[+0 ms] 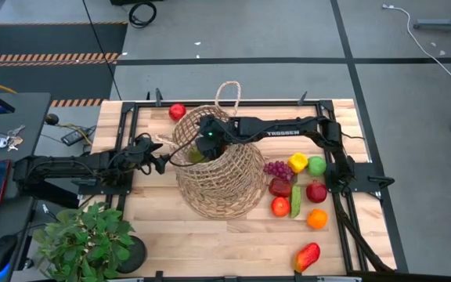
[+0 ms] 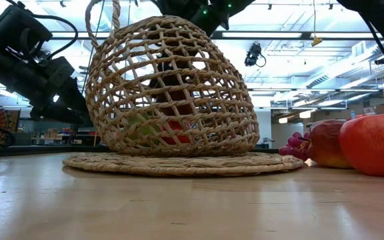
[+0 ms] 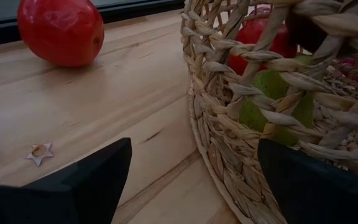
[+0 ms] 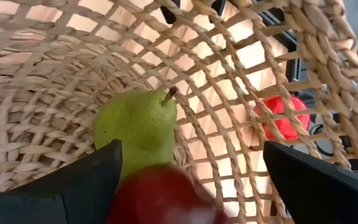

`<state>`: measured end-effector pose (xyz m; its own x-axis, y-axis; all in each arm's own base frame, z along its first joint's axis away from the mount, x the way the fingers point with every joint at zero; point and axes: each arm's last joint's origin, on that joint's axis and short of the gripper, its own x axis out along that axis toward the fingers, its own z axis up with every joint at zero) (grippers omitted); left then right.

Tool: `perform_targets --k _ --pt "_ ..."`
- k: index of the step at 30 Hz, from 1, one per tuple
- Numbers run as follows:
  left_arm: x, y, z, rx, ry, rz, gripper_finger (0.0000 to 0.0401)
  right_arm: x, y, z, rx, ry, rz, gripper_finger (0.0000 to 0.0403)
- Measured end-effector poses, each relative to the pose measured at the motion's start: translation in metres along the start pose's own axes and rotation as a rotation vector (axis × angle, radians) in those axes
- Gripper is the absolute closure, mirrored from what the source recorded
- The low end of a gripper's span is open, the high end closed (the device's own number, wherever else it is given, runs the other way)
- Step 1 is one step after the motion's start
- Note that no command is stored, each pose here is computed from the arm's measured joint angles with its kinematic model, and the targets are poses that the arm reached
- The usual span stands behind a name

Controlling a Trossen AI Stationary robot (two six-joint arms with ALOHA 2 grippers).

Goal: Build produce basket
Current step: Put the top dark red apple into the basket

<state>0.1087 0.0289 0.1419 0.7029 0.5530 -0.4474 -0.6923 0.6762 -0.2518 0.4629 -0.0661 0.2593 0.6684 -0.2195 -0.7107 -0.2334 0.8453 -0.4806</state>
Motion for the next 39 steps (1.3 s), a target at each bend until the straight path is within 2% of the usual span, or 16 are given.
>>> perform_targets --k 3,5,11,14,17,21,25,30,35,39 --pt "0.000 0.000 0.000 0.000 0.000 0.000 0.0044 0.000 -0.001 0.001 -0.003 -0.005 -0.014 0.0009" --pt "0.000 0.000 0.000 0.000 0.000 0.000 0.0044 -0.002 -0.002 0.003 -0.025 0.009 -0.066 0.0007" --pt "0.000 0.000 0.000 0.000 0.000 0.000 0.0044 -0.029 -0.016 0.020 -0.025 -0.044 -0.281 0.0009" --pt "0.000 0.000 0.000 0.000 0.000 0.000 0.0044 -0.049 -0.024 0.030 0.002 -0.073 -0.428 0.0011" --pt "0.000 0.000 0.000 0.000 0.000 0.000 0.0044 -0.074 -0.033 0.037 0.047 -0.058 -0.601 0.0012" --pt "0.000 0.000 0.000 0.000 0.000 0.000 0.0044 -0.107 -0.041 0.036 0.124 -0.007 -0.725 0.0012" --pt "0.000 0.000 0.000 0.000 0.000 0.000 0.0044 -0.136 -0.043 0.028 0.210 0.039 -0.742 0.0012" --pt "0.000 0.000 0.000 0.000 0.000 0.000 0.0044 -0.169 -0.036 0.008 0.352 0.065 -0.690 0.0013" --pt "0.000 0.000 0.000 0.000 0.000 0.000 0.0044 -0.181 -0.016 -0.024 0.435 0.077 -0.655 0.0013" --pt "0.000 0.000 0.000 0.000 0.000 0.000 0.0044 -0.186 0.003 -0.052 0.505 0.033 -0.666 0.0012"
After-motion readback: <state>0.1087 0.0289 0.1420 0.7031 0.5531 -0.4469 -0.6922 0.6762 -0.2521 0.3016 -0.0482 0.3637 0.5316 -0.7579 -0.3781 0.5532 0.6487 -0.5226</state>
